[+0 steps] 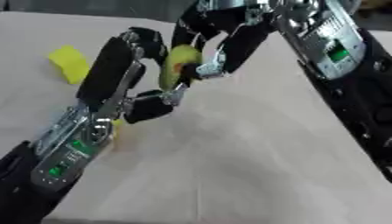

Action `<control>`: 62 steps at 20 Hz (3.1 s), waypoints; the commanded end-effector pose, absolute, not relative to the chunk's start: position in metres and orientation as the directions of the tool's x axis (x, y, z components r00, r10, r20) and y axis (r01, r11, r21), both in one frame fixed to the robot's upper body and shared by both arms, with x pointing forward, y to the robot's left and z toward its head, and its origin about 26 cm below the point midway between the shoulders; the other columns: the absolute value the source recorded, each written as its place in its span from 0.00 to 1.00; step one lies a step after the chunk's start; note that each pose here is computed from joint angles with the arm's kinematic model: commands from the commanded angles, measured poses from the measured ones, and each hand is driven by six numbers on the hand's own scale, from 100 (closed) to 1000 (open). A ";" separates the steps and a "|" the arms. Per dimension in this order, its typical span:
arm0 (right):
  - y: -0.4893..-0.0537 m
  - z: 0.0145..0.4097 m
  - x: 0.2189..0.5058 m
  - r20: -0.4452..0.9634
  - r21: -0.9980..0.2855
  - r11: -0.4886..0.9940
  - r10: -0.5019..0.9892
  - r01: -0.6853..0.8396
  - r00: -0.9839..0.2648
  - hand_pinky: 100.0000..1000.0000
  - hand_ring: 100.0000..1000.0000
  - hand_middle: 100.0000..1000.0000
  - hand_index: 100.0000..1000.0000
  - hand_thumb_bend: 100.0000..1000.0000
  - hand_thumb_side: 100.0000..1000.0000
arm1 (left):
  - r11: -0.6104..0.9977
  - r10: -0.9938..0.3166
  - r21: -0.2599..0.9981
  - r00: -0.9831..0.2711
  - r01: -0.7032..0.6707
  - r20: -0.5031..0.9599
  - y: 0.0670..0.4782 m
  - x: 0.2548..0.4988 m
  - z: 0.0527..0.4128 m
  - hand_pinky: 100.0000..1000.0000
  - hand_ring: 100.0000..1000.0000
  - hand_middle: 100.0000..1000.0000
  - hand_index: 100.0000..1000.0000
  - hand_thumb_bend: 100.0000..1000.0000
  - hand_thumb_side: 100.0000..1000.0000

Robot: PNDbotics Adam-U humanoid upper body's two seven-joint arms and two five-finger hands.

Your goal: Pick up the objects with one hand, pass them to the other hand, and then place them into the box on the other side of the table.

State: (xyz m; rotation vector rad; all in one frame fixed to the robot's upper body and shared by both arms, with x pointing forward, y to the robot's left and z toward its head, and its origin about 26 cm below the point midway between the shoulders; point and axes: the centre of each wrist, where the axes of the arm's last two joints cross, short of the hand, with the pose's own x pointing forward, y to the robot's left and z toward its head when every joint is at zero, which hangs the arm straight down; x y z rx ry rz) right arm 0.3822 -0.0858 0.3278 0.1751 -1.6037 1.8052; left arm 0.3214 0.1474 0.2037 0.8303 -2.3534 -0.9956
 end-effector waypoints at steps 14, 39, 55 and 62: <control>-0.100 0.343 0.380 0.534 -0.820 0.063 0.442 -0.569 -0.721 0.60 0.63 0.28 0.45 0.00 0.00 | 0.565 -0.710 0.703 -0.689 -0.433 0.146 0.150 0.314 0.218 0.64 0.61 0.56 0.73 0.95 0.25; -0.257 0.352 0.370 0.608 -0.786 0.535 0.581 -0.309 -0.541 0.61 0.63 0.28 0.45 0.00 0.00 | 0.467 -0.839 0.735 -0.509 -0.491 0.193 0.201 0.300 0.226 0.72 0.68 0.64 0.81 1.00 0.69; -0.389 0.333 0.353 0.618 -0.761 0.641 0.764 0.103 -0.188 0.61 0.62 0.28 0.46 0.00 0.00 | 0.426 -0.903 0.642 -0.335 -0.637 0.267 0.276 0.295 0.228 0.65 0.62 0.57 0.78 1.00 0.78; -0.430 0.309 0.352 0.601 -0.787 0.598 0.799 0.152 -0.029 0.61 0.62 0.29 0.47 0.00 0.00 | 0.417 -0.892 0.521 -0.226 -0.744 0.392 0.310 0.286 0.224 0.64 0.60 0.55 0.75 1.00 0.76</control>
